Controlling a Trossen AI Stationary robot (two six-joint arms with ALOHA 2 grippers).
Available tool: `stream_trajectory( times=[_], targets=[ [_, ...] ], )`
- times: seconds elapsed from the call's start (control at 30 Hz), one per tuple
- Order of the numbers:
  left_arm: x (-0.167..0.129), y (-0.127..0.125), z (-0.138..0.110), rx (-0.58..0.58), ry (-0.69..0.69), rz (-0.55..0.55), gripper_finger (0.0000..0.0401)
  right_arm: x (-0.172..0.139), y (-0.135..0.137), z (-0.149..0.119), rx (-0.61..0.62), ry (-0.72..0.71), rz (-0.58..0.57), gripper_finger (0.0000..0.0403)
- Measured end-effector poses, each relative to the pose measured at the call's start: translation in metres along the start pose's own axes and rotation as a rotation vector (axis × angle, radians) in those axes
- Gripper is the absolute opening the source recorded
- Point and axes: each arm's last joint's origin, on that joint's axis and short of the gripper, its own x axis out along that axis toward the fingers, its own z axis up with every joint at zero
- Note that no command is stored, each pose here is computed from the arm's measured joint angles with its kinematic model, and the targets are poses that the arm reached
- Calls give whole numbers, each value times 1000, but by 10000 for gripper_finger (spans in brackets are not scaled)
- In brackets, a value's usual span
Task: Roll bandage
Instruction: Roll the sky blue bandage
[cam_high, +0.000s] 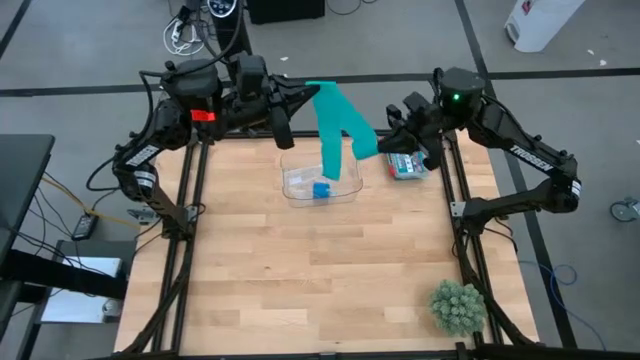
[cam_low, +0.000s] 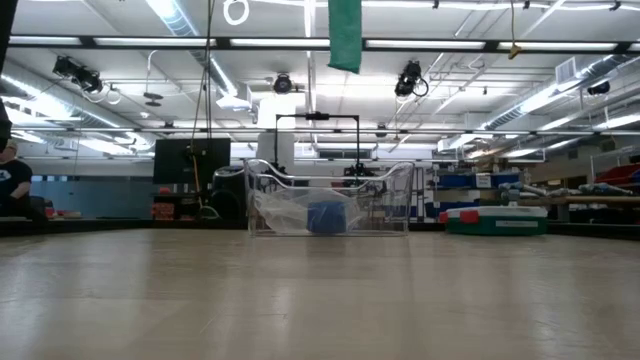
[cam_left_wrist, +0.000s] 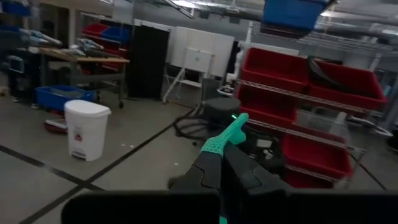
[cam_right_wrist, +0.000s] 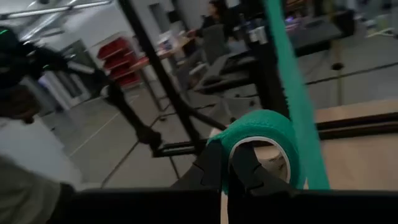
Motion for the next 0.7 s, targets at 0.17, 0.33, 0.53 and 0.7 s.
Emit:
stream_trajectory(
  times=[0.17,0.33,0.53,0.7],
  targets=[
    [0,-2,-1,-31,20,-44,1,-11,-11,4,39,-40,-97,0],
    [-2,-8,-3,-44,40,-97,1,-22,-19,10,80,-98,-157,0],
    [-3,-14,-5,-46,48,-122,1,-34,-24,20,111,-187,-187,0],
    [-1,-20,-8,-48,55,-138,2,-41,-26,28,79,-249,-201,0]
  ],
)
